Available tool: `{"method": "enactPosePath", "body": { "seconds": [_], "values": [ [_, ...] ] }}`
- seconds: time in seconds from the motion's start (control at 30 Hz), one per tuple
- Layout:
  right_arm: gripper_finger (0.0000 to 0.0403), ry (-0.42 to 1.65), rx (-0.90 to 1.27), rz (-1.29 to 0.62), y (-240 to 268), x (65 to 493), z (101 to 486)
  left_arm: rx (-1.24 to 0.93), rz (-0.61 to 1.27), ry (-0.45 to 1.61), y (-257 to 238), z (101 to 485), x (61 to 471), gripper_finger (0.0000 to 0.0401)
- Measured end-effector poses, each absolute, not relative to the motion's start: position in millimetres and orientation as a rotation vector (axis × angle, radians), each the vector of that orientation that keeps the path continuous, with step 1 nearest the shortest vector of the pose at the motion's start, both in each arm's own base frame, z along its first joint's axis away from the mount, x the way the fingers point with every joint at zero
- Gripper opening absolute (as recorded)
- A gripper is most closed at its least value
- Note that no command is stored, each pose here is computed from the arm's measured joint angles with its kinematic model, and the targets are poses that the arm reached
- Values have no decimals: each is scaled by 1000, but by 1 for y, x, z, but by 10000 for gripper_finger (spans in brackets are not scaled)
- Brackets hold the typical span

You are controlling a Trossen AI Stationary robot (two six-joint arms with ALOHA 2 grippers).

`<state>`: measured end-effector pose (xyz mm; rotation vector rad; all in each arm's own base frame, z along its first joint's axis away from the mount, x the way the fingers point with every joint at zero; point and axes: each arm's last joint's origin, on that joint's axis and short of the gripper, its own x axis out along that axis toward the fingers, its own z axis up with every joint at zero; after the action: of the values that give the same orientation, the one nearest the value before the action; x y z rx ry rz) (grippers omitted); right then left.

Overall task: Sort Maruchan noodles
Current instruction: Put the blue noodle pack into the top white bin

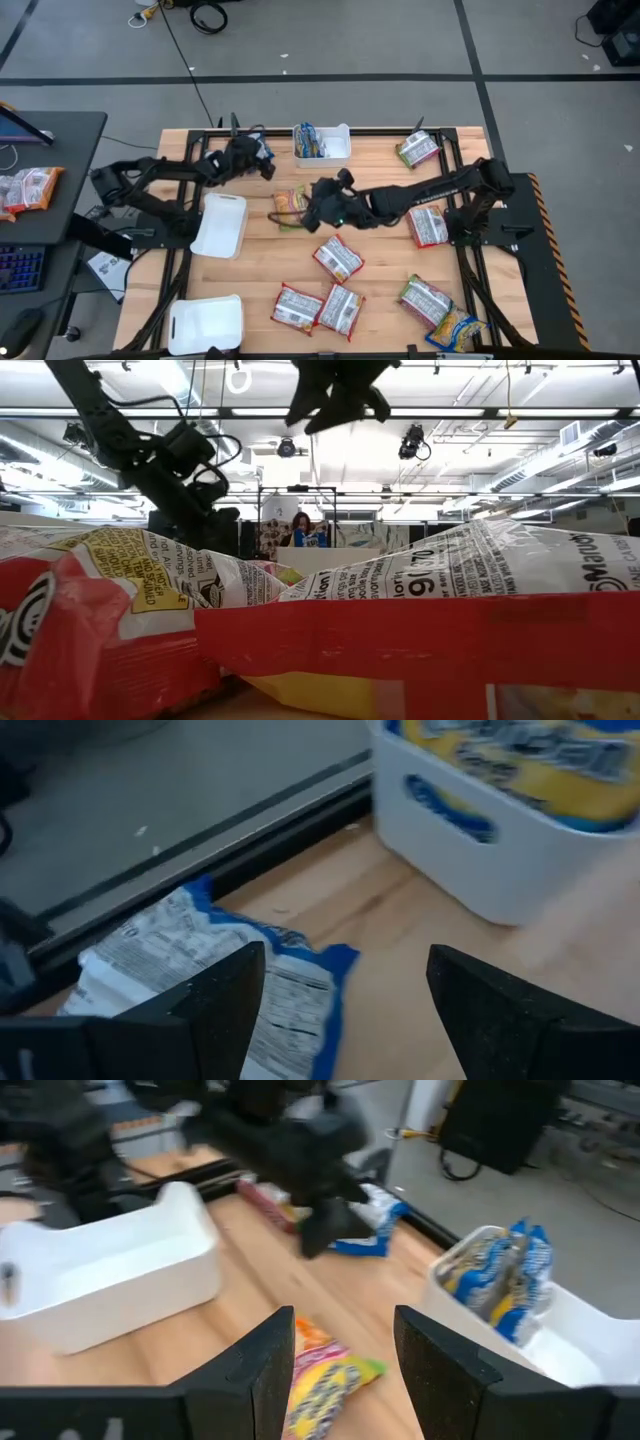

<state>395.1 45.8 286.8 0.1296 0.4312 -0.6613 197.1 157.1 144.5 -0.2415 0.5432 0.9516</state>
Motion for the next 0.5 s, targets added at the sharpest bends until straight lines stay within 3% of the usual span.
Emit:
{"method": "enactPosePath", "body": {
  "seconds": [0.27,0.5],
  "values": [
    [177,430,118,-595,72,391,287,-307,1068,713,178,129,220,281],
    [177,434,109,-539,93,387,287,-350,1122,840,183,116,226,253]
  ]
}}
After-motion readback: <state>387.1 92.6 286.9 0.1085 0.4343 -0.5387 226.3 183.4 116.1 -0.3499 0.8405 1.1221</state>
